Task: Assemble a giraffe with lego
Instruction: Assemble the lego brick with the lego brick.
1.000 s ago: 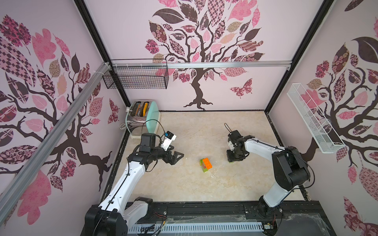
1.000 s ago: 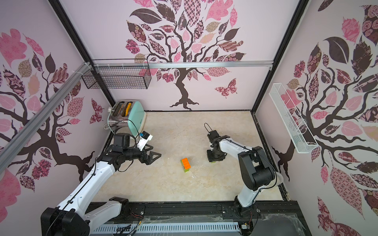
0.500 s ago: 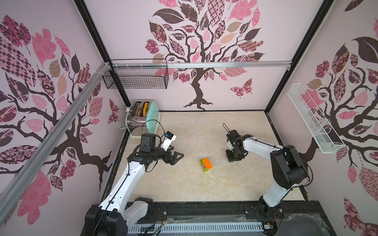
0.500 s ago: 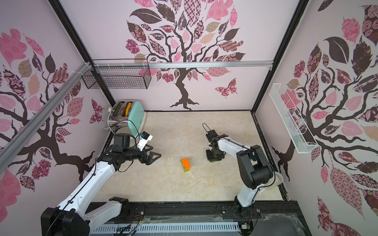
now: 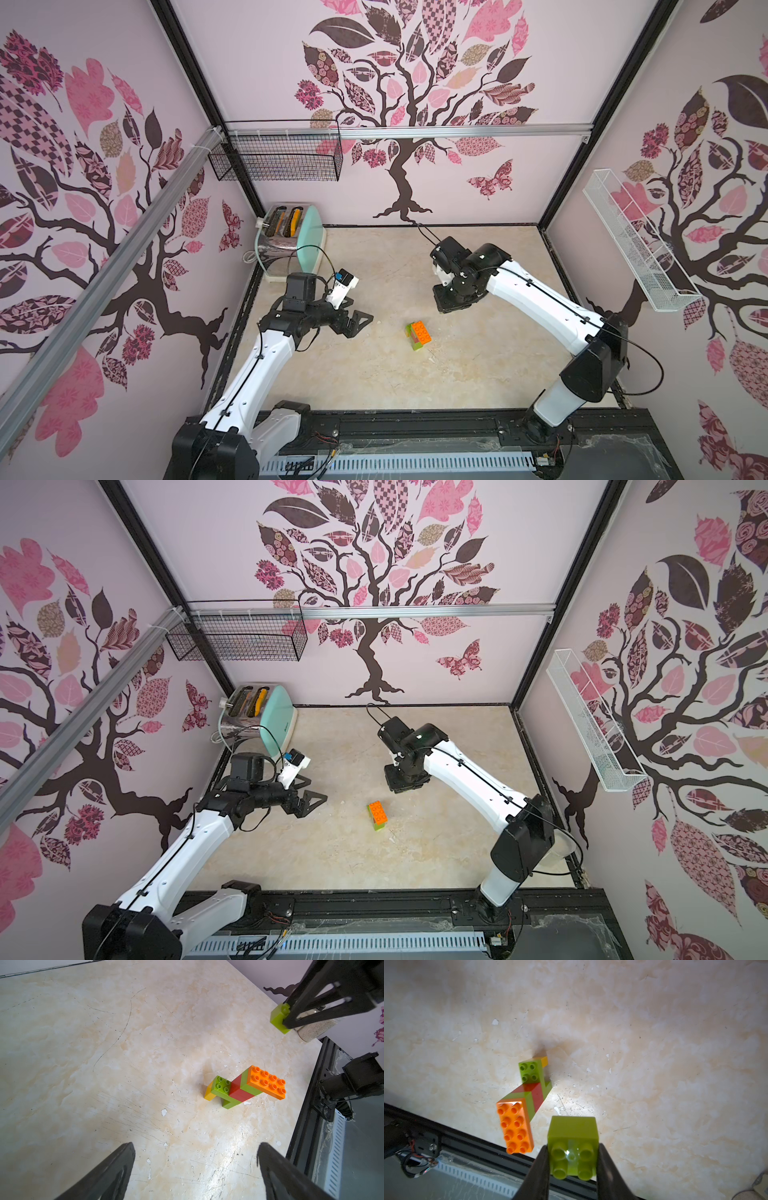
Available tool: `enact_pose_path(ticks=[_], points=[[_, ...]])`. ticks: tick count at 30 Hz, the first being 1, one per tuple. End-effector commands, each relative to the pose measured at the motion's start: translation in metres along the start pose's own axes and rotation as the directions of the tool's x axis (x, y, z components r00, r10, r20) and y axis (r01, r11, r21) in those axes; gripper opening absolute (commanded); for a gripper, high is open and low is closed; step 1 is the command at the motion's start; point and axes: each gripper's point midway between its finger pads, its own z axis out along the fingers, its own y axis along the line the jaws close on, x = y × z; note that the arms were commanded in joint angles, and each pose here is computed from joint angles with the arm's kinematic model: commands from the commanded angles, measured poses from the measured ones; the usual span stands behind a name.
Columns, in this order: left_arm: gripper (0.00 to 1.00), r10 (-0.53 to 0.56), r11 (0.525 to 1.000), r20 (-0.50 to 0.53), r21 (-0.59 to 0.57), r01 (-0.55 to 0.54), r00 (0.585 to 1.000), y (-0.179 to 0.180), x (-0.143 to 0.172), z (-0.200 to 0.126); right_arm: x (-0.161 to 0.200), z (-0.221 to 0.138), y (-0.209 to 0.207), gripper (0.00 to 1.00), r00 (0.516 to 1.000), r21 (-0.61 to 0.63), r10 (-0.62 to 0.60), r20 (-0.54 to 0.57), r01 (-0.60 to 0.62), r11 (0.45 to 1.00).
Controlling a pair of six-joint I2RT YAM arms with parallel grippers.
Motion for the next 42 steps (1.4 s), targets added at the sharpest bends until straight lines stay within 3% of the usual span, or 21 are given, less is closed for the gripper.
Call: enact_pose_path(ticks=[1,5,14,42], points=[[0.98,0.028,1.0,0.014,0.003,-0.028,1.0,-0.002,-0.001,-0.003,0.024,-0.004,0.008,0.17,0.995,0.064,0.026,-0.099,-0.02,0.998],[0.98,0.029,1.0,0.016,0.005,-0.029,0.999,-0.002,-0.003,-0.003,0.022,0.004,0.034,0.15,0.993,0.018,0.039,-0.11,-0.038,0.999],[0.98,0.027,1.0,0.013,0.006,-0.027,1.0,-0.002,-0.002,-0.003,0.016,0.022,0.063,0.13,0.989,0.011,-0.048,-0.139,0.05,0.999],[0.98,0.032,0.999,0.01,0.004,-0.032,0.999,-0.002,-0.001,-0.003,0.02,0.06,0.064,0.1,0.967,0.042,-0.117,-0.227,0.13,0.991]])
